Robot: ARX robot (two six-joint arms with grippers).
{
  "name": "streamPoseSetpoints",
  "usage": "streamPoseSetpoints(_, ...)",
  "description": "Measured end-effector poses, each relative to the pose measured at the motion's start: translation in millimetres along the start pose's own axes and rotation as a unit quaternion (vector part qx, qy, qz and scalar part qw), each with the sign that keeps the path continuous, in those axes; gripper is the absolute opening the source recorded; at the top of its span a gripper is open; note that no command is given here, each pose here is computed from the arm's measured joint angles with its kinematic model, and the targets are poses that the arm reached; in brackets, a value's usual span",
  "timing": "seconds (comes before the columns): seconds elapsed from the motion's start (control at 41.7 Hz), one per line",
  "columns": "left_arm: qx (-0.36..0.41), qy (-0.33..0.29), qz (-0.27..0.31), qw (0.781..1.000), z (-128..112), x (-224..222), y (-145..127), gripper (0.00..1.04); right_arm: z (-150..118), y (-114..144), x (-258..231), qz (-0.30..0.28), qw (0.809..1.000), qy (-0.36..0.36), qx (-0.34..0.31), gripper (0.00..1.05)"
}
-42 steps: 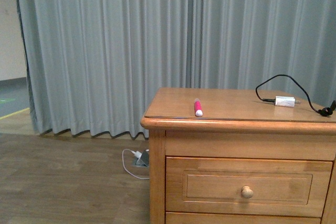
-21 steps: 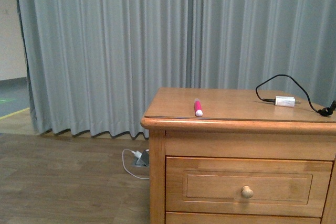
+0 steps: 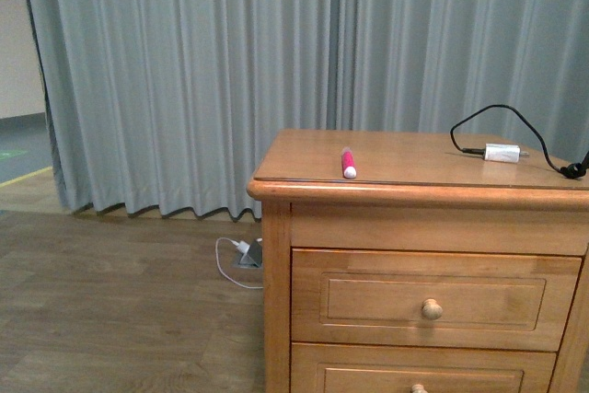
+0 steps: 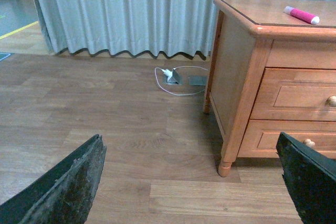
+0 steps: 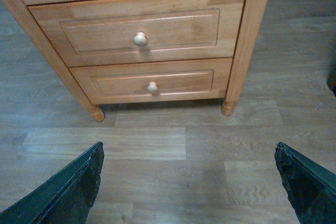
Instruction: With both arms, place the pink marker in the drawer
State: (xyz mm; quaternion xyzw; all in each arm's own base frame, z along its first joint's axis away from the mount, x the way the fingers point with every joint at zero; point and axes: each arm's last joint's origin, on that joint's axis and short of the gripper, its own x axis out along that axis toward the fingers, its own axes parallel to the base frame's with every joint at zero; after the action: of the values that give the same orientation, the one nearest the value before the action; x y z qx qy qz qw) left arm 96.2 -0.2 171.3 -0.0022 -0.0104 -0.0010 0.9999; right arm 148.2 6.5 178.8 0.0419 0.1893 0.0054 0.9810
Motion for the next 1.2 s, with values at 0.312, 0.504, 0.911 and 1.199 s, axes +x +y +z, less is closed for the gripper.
streamPoseSetpoints(0.312, 0.000, 0.000, 0.000, 1.000, 0, 0, 0, 0.99, 37, 29, 87, 0.032, 0.999, 0.028, 0.002, 0.96)
streamPoseSetpoints(0.504, 0.000, 0.000, 0.000, 1.000, 0, 0, 0, 0.99, 40, 56, 153, 0.036, 0.998, 0.047, 0.000, 0.96)
streamPoseSetpoints(0.911, 0.000, 0.000, 0.000, 1.000, 0, 0, 0, 0.99, 25, 95, 267, 0.045, 0.999, 0.017, -0.023, 0.96)
streamPoseSetpoints(1.199, 0.000, 0.000, 0.000, 1.000, 0, 0, 0, 0.99, 9, 92, 310, 0.021, 0.999, 0.019, -0.040, 0.96)
